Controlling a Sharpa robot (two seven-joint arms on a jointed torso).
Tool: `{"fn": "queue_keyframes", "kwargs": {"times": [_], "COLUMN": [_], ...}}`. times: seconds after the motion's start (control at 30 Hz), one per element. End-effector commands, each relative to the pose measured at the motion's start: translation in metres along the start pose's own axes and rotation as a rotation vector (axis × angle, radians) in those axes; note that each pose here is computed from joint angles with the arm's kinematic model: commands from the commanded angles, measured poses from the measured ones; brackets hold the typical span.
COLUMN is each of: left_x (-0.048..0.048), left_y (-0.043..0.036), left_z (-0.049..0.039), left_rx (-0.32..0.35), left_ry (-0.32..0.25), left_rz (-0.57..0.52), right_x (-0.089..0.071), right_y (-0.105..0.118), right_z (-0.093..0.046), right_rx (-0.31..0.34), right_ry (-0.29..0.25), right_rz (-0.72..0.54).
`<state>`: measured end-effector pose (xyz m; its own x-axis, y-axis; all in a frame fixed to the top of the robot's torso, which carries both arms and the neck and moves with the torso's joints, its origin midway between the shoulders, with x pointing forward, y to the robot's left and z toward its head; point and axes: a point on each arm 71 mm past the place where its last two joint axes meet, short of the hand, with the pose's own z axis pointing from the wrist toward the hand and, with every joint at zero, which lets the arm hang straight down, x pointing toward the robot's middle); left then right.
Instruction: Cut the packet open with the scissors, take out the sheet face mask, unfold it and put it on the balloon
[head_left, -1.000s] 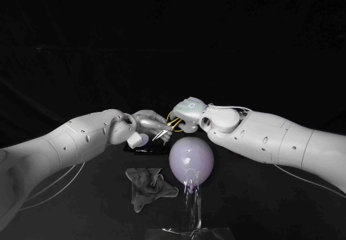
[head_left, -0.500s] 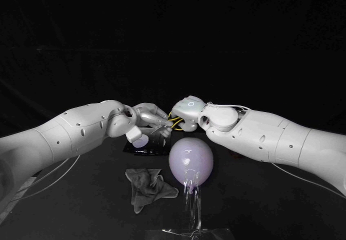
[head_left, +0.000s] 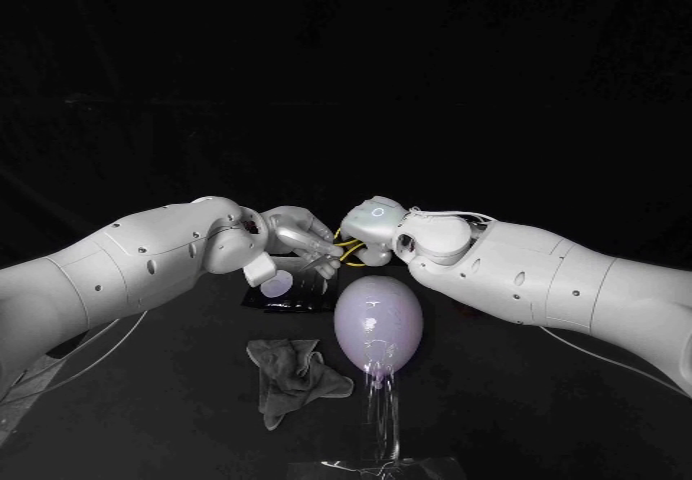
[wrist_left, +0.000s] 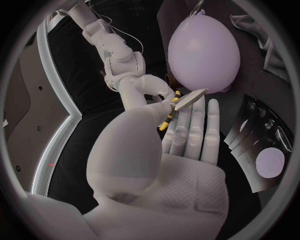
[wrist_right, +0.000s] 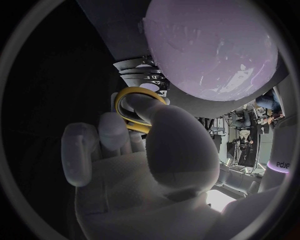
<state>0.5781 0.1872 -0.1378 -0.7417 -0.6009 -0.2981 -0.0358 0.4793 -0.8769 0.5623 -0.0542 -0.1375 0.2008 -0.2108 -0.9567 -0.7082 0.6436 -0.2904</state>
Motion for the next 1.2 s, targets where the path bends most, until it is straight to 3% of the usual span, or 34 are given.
{"fn": "queue_keyframes", "kwargs": {"times": [0.03,0.3,0.5,0.77,1.0,1.2], "left_x": [0.0162,0.0139,0.0047,-0.0142,-0.0337,-0.0504], "left_y": [-0.0219,-0.0216,-0.0192,-0.0125,-0.0038,0.0055], "left_z": [0.0022,0.0024,0.0015,-0.0033,-0.0101,-0.0208], "left_rx": [0.13,0.122,0.109,0.093,0.099,0.11], "left_ry": [0.15,0.124,0.024,-0.129,-0.199,-0.249], "left_rz": [-0.017,-0.025,-0.055,-0.113,-0.202,-0.266], "right_x": [0.008,0.006,0.007,0.008,0.011,0.01], "right_y": [0.001,-0.002,-0.006,-0.014,-0.026,-0.037], "right_z": [-0.002,-0.005,-0.008,-0.014,-0.019,-0.027], "right_rx": [0.01,0.06,0.115,0.181,0.234,0.281], "right_ry": [0.051,0.022,0.02,0.022,0.02,-0.029], "right_rz": [-0.007,0.013,0.039,0.062,0.031,0.034]}}
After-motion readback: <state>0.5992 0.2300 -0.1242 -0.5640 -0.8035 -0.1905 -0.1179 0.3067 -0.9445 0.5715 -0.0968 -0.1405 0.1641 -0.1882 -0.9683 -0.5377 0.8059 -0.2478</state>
